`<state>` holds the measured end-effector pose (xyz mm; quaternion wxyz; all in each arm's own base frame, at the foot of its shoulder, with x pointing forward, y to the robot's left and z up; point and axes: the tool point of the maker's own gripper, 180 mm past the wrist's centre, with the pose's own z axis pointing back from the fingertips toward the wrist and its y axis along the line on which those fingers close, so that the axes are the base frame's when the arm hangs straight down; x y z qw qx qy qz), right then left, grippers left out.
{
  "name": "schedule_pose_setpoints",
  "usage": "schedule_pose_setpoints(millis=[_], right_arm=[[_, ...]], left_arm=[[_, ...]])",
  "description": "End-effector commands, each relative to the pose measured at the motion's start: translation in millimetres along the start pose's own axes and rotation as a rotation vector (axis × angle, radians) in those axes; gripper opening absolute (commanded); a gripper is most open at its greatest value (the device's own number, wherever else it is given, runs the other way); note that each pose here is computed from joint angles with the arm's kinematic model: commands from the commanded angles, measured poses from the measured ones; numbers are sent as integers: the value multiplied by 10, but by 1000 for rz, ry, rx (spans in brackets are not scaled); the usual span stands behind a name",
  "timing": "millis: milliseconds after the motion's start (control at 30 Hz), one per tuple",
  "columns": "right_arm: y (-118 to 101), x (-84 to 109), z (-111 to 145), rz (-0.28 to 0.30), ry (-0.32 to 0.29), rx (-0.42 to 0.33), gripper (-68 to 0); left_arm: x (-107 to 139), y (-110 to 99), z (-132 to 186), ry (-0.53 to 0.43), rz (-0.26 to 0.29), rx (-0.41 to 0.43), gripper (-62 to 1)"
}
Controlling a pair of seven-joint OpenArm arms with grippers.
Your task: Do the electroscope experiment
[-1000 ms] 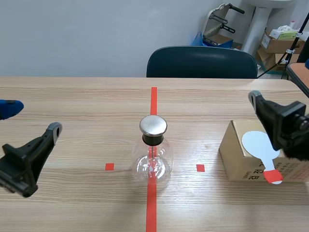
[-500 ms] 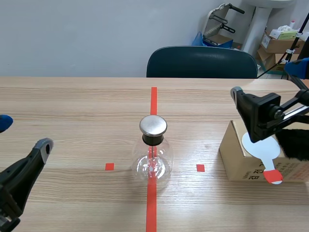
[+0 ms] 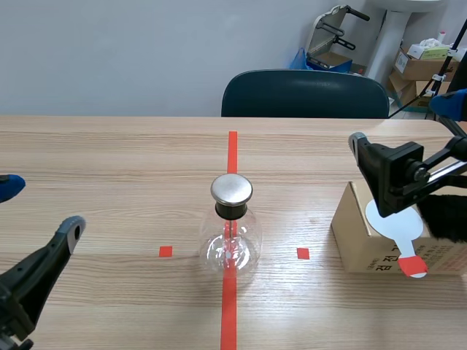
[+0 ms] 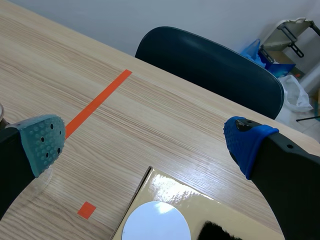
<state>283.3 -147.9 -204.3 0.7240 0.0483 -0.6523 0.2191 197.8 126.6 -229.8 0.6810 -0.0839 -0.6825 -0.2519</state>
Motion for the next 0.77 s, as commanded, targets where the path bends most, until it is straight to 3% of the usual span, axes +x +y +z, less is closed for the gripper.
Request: schedule_pose_setpoints(millis=[0,133,733], right_arm=[[-27,80,-1,15,-27,0,4],[-27,78,-1,15,-26,0,4],[-27,77,-1,22,-25,1,4]], left_arm=[[98,-28,-24,-35,-32,-16,-149],[86,-78,-23,-30,-83,-43,-149],[86,-73,-23,-30,-84,-41,-149]])
